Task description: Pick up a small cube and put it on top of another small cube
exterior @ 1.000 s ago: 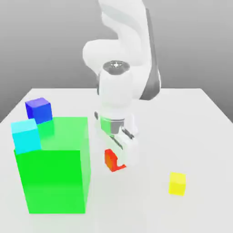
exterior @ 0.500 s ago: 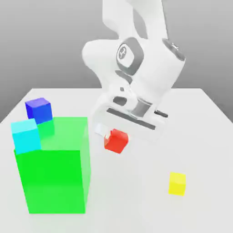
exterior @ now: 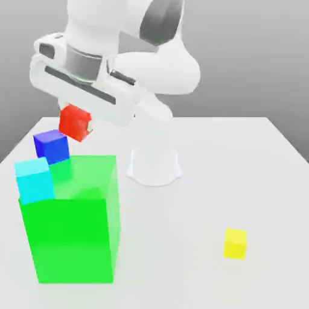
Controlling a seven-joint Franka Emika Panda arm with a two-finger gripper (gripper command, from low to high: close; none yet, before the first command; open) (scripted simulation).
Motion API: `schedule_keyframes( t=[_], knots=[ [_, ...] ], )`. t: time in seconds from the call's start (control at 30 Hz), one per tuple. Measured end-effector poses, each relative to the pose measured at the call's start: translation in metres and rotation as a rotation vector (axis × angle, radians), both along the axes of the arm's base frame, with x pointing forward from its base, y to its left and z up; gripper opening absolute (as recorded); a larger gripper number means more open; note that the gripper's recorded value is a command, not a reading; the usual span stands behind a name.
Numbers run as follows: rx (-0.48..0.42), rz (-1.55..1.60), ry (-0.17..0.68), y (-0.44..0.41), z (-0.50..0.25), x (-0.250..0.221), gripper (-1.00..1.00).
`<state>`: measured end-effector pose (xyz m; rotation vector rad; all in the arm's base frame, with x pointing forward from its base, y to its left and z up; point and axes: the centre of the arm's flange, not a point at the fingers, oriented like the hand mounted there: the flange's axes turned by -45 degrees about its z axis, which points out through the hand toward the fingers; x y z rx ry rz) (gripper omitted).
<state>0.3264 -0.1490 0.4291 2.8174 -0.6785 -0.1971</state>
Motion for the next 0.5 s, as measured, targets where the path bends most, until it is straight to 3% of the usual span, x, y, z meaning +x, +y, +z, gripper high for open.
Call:
schedule_keyframes(
  t=[0.23, 0.37, 0.4, 0.5],
  knots=[
    [0.143, -0.345, -0.192, -0.064, 0.035, -0.038, -1.0],
    [0.162, -0.399, -0.225, -0.072, -0.011, -0.041, -1.0],
    [0.163, -0.401, -0.226, -0.072, -0.021, -0.041, 1.0],
    [0.163, -0.401, -0.226, -0.072, -0.021, -0.041, 1.0]
  ],
)
